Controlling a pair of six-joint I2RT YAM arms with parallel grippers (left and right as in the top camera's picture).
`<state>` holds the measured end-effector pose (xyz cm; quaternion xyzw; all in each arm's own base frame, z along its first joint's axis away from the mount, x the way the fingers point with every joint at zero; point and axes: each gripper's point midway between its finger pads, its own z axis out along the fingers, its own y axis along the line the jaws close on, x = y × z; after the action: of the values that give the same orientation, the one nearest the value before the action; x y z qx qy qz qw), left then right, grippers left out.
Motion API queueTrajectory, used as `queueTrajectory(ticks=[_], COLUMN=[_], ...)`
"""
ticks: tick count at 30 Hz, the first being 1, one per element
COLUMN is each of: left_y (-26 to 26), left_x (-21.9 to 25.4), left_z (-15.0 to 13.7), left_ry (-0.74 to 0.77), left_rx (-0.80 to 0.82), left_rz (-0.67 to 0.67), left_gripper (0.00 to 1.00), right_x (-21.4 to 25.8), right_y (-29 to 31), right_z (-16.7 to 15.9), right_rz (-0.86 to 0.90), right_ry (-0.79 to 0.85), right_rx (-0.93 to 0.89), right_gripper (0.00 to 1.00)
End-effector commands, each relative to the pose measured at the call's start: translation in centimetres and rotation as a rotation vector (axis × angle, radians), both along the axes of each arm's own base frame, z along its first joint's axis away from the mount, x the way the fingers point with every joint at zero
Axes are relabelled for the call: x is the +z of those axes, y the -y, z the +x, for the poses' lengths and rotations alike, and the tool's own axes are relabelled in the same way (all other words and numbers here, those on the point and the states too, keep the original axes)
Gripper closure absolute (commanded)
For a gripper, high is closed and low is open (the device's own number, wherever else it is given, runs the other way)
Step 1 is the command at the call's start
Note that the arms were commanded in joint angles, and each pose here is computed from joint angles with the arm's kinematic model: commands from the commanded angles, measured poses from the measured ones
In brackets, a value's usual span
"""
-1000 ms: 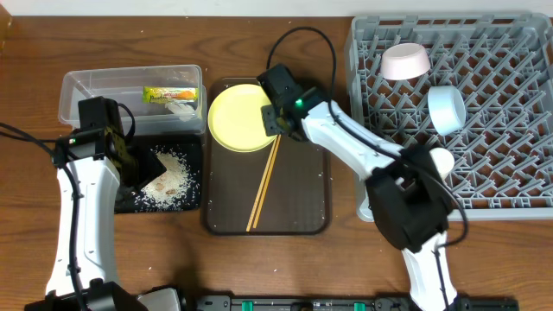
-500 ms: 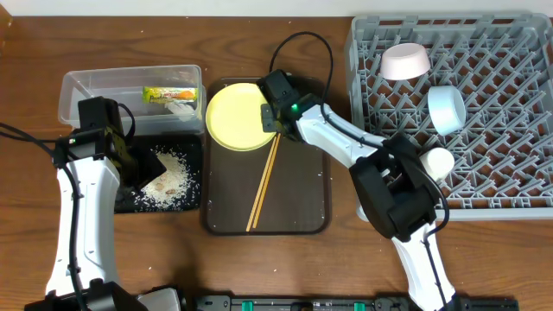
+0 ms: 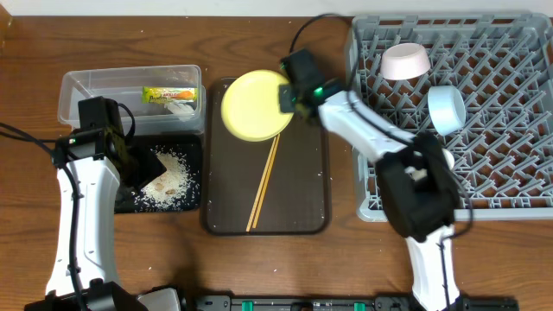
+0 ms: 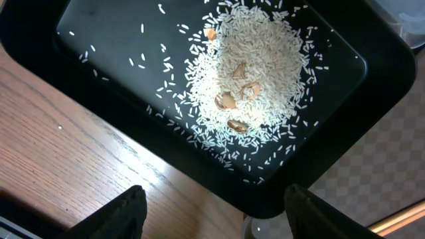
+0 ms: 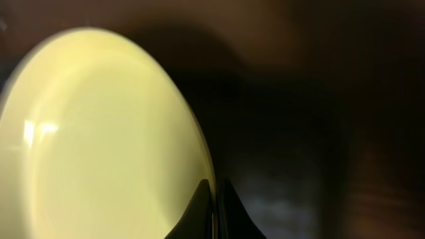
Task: Sort waste into correct bins and load items into the dishwasher rack
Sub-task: 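Lift the yellow plate and stand it upright in the rack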
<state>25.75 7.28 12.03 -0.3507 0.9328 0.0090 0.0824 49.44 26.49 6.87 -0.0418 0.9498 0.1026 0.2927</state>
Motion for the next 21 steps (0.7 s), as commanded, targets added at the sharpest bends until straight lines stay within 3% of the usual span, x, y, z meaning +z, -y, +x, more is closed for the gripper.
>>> queueTrajectory(ticks=[1, 7, 11, 16, 21], left_y=[-0.2, -0.2, -0.2, -0.2, -0.2], left_x=[0.3, 0.3, 0.3, 0.3, 0.3], left_z=[0.1, 0.1, 0.1, 0.1, 0.1], left_ry=[0.008, 0.008, 0.009, 0.009, 0.009], left_rx=[0.014, 0.014, 0.014, 0.014, 0.014], left_rz=[0.006, 0.006, 0.006, 0.006, 0.006], left_gripper=[0.3, 0.3, 0.31, 0.31, 0.31], right_x=[9.1, 17.5, 21.8, 24.2, 24.4], right_y=[2.4, 8.8, 13.8, 19.9, 23.0], right_z=[0.8, 0.5, 0.3, -0.3, -0.6], right_rz=[-0.033, -0.227, -0.457, -0.769, -0.881], right_ry=[0.177, 0.347, 0.443, 0.448, 0.418], right_rx=[0.076, 0.035, -0.026, -0.222, -0.344], right_gripper=[0.99, 0.99, 0.99, 0.99, 0.99])
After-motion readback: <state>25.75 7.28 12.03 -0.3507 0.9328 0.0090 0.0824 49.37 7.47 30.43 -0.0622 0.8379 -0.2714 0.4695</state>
